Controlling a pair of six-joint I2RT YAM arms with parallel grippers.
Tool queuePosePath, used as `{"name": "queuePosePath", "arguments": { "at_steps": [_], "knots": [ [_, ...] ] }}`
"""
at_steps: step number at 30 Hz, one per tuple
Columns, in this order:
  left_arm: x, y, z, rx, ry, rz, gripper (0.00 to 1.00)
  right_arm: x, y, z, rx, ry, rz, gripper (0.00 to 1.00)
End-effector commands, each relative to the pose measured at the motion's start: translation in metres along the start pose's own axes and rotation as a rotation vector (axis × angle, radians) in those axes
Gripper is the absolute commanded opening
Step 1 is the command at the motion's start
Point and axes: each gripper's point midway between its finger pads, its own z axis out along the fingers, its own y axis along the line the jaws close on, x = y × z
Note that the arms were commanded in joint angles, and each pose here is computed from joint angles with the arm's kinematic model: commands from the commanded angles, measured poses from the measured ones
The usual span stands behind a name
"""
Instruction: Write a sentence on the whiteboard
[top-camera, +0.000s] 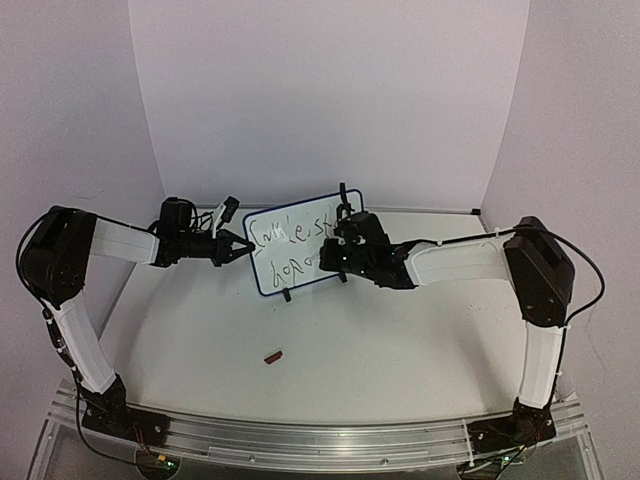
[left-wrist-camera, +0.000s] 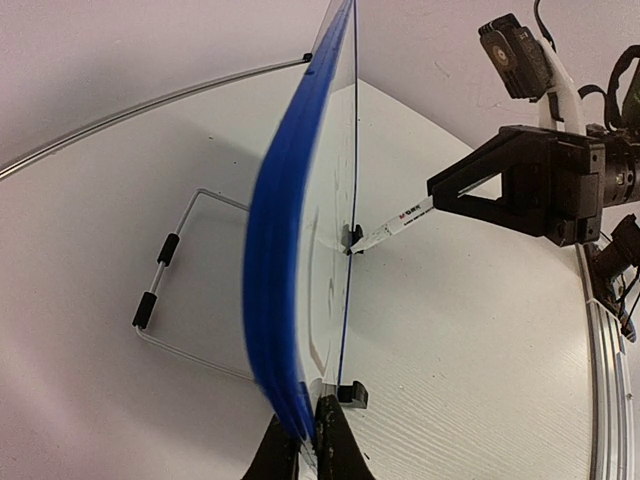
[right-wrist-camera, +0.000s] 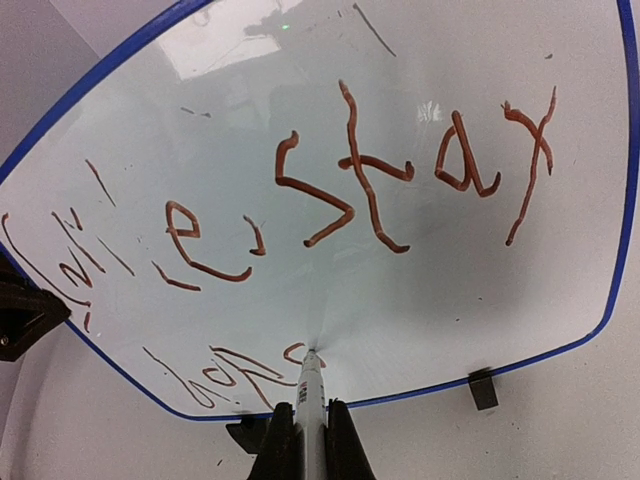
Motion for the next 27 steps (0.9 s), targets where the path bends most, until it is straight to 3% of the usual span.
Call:
{"name": "queuePosePath", "arguments": {
  "at_steps": [1,27],
  "knots": [
    [0.016,0.014,-0.002,-0.091,0.054,0.022,0.00,-0.035,0.017,-0.010,-0.053,-0.084,0.017,0.00],
    [0.016,0.015,-0.002,-0.093,0.055,0.022,0.00,0.008,0.004,0.013,-0.030,0.034,0.011,0.00]
  ]
}}
